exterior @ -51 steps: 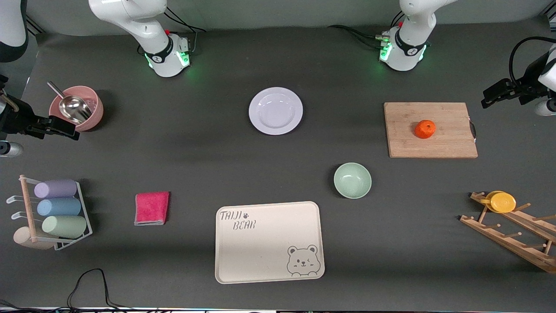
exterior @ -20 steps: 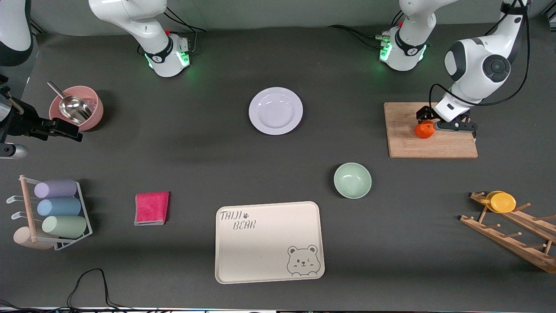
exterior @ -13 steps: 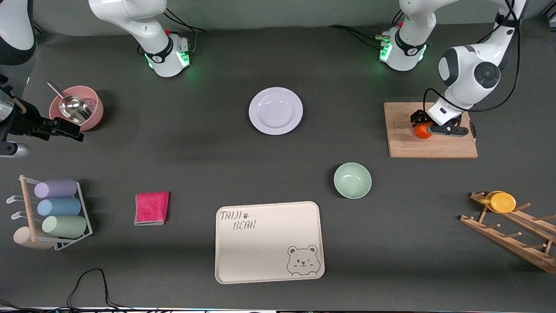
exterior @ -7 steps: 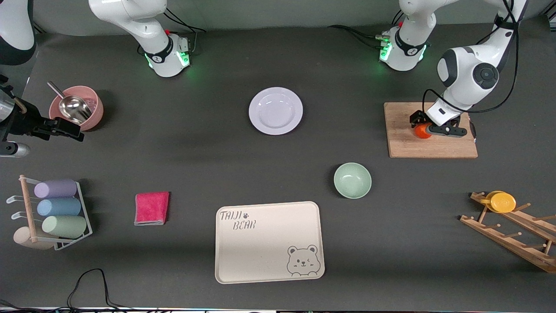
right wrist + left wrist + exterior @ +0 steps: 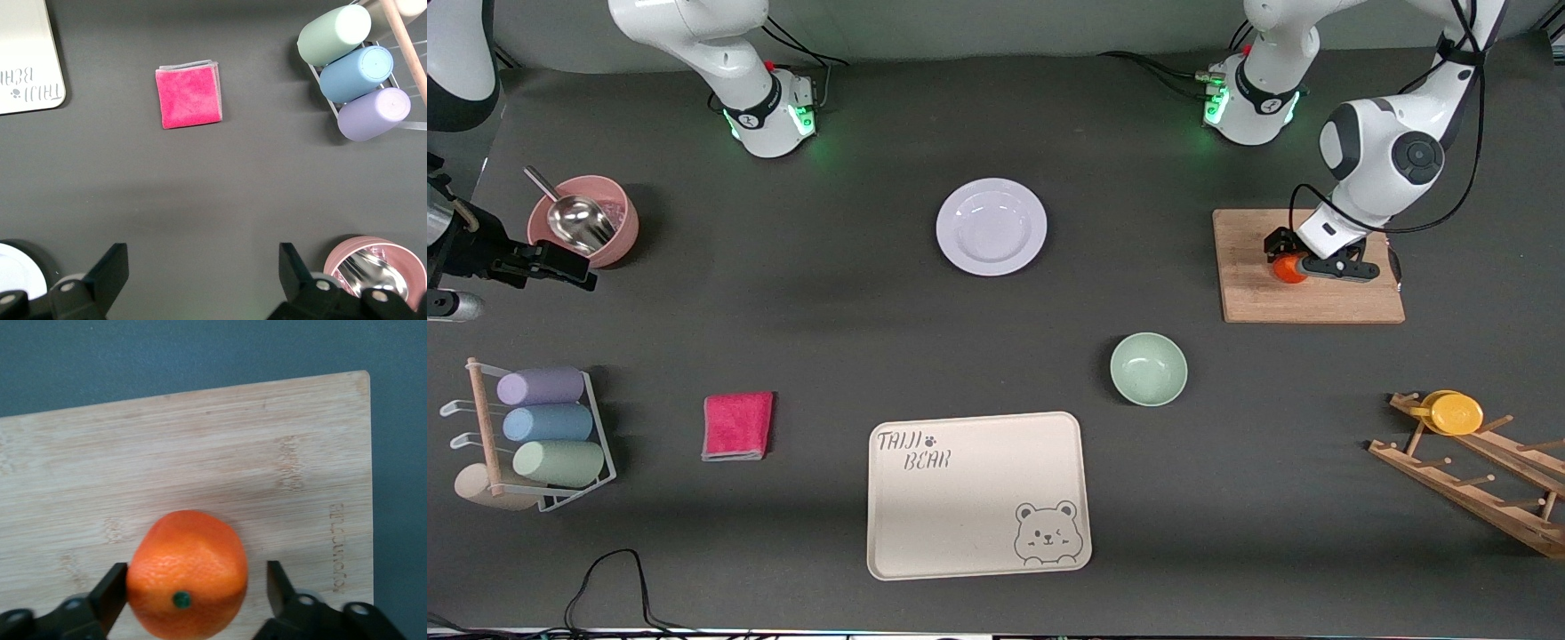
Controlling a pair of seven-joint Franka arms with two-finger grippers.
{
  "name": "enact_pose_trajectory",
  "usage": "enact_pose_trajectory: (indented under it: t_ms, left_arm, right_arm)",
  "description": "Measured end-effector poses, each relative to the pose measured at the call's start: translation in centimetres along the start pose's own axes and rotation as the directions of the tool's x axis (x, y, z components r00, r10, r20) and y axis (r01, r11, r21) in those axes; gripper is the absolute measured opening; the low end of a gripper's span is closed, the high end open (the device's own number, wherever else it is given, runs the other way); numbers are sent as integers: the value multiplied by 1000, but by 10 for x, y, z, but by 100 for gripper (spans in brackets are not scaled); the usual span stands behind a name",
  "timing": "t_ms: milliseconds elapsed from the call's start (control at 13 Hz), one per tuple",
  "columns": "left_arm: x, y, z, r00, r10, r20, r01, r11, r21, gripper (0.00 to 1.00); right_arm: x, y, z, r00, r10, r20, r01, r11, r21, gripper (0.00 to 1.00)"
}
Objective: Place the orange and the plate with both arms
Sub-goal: 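Close the left gripper on the orange, then lift the orange and carry it over the white plate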
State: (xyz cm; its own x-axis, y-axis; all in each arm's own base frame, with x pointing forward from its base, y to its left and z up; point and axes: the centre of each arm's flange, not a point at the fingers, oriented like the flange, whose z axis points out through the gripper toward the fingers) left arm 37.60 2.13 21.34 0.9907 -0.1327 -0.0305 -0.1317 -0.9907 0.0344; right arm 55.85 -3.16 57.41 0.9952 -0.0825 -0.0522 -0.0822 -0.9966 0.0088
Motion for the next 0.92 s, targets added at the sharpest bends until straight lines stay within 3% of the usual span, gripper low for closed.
enact_pose_trajectory:
  t_ms: [77, 153, 537, 920]
  left_arm:
    - [0, 0, -1, 1000, 0, -3, 0, 1000, 1, 74]
    - [1, 0, -1, 1000, -1, -4, 1, 1000, 2, 71]
    - [6, 0, -9, 1000, -2, 6, 2, 1000, 1, 71]
    - [47, 74, -101, 992, -60, 115, 54, 997, 52, 71]
  right_arm:
    - [0, 0, 0, 1000, 0, 0, 0, 1000, 0, 100]
    - [0, 0, 0, 1000, 0, 0, 0, 1000, 0, 100]
    - [0, 0, 0, 1000, 0, 0, 0, 1000, 0, 100]
    - [-1, 1, -2, 1000, 2, -3, -2, 1000, 1, 100]
